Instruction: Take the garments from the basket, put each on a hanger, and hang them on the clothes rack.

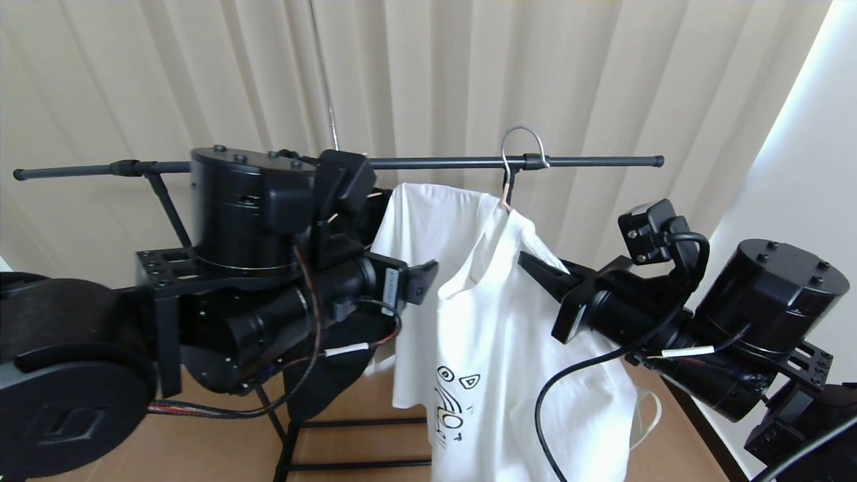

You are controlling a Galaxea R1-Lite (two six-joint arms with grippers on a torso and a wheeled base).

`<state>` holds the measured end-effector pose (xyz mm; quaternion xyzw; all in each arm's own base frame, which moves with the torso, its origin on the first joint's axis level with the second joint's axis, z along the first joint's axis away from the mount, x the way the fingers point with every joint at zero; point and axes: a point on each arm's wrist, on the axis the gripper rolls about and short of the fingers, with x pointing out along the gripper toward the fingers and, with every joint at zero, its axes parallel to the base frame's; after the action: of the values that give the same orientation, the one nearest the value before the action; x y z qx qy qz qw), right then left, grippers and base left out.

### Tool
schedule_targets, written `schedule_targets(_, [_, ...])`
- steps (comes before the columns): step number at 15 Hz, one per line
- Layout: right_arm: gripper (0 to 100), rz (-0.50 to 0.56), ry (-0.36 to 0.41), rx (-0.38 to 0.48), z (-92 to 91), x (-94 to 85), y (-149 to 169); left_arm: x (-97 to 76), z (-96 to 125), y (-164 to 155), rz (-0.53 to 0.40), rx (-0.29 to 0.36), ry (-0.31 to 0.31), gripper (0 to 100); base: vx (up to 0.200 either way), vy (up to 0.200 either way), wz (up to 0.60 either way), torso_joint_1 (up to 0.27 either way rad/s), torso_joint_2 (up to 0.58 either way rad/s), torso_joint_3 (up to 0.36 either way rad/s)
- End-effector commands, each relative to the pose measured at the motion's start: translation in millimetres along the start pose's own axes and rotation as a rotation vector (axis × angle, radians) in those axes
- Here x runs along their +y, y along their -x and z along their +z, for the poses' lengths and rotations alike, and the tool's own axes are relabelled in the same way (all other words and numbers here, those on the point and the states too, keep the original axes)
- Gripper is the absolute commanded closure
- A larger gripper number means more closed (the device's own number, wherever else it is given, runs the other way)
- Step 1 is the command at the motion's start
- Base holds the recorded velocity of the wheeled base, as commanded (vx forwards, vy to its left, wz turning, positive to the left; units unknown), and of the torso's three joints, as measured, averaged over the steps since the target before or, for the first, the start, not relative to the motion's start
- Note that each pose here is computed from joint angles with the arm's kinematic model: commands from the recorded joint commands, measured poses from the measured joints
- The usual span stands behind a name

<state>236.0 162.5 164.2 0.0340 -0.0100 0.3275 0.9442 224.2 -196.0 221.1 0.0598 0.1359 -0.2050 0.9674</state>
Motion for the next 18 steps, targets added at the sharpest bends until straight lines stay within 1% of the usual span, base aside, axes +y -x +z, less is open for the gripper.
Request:
schedule_targets(1, [100,-0.01,0.002,-0.005,1.7,-5.6,4,31.3,-3,20,0.07,-0.016,0.025,0,0.0,0.0,0.0,0.0,0.0,0.0])
schedule_targets(2, [100,0.009,0.003,-0.012,4.5,-7.5,8,47.8,-10,23,0.097,0.003,0.04,0,0.0,0.0,0.0,0.0,0.0,0.0])
schedule_targets(4, [100,0.023,0.008,-0.018,7.1,-8.6,12,61.2,-19,22,0.092,0.033,0.055,0,0.0,0.0,0.0,0.0,0.0,0.0])
schedule_targets(5, [100,0.029,0.023,-0.017,7.2,-8.9,14,65.9,-26,19,0.094,0.062,0.064,0,0.0,0.0,0.0,0.0,0.0,0.0])
schedule_targets(8, [100,0.054,0.029,-0.022,9.4,-7.7,19,69.1,-35,8,0.111,0.085,0.096,0,0.0,0.0,0.0,0.0,0.0,0.0])
schedule_targets(10, [100,0.107,0.031,-0.03,12.9,-5.4,27,72.1,-44,-14,0.129,0.087,0.108,0,0.0,0.0,0.0,0.0,0.0,0.0])
schedule_targets(13, [100,0.168,0.034,-0.032,14.9,-2.8,37,74.6,-48,-28,0.137,0.067,0.113,0,0.0,0.0,0.0,0.0,0.0,0.0])
schedule_targets(14, [100,0.202,0.034,-0.029,15.0,-1.6,41,75.3,-49,-34,0.131,0.048,0.117,0,0.0,0.0,0.0,0.0,0.0,0.0])
schedule_targets(16, [100,0.243,0.034,-0.025,14.6,-0.1,47,79.4,-51,-36,0.107,0.044,0.123,0,0.0,0.0,0.0,0.0,0.0,0.0])
schedule_targets(17, [100,0.271,0.036,-0.024,14.6,0.9,50,85.4,-51,-37,0.103,0.045,0.13,0,0.0,0.0,0.0,0.0,0.0,0.0])
schedule_targets(18, [100,0.283,0.041,-0.024,14.6,1.3,52,87.0,-51,-37,0.098,0.045,0.132,0,0.0,0.0,0.0,0.0,0.0,0.0])
